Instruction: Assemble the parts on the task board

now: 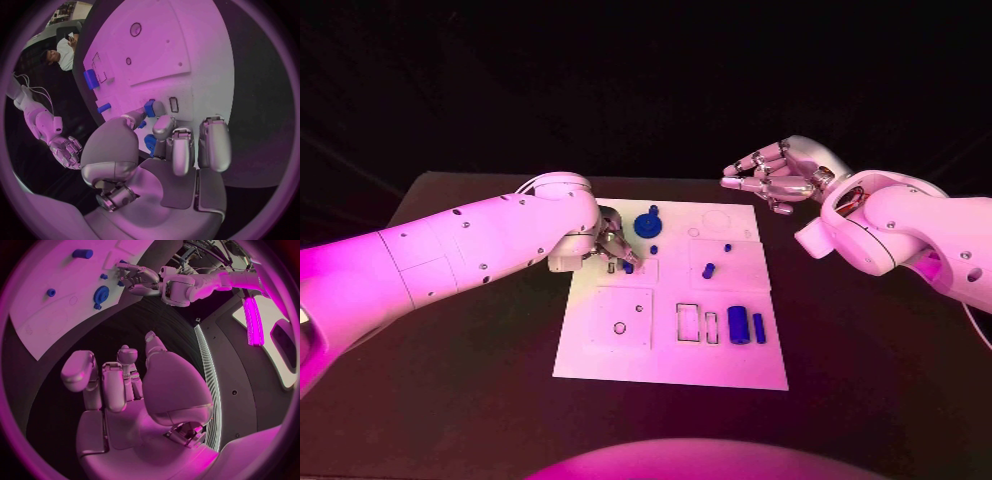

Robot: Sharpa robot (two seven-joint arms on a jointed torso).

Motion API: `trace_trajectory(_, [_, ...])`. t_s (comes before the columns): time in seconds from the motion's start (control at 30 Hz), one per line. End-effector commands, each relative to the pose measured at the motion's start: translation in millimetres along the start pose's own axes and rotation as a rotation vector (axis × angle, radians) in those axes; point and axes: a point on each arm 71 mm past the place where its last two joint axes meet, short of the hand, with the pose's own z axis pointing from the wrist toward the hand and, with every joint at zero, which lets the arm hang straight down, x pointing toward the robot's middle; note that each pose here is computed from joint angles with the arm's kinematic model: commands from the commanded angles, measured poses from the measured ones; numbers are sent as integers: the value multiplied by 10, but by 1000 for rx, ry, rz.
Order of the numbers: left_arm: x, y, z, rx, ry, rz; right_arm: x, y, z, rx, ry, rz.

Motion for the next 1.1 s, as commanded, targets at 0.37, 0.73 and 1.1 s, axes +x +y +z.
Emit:
trace_trajectory(0.37, [140, 12, 34, -1, 42, 4, 8, -4, 1, -2, 13, -1])
trace_trajectory(0.73, [62, 28, -64, 22, 7, -28, 0, -15, 4, 1, 10, -2])
trace_trajectory(1.1, [-446, 88, -400, 68, -53, -101, 15, -44, 30, 8, 10, -1])
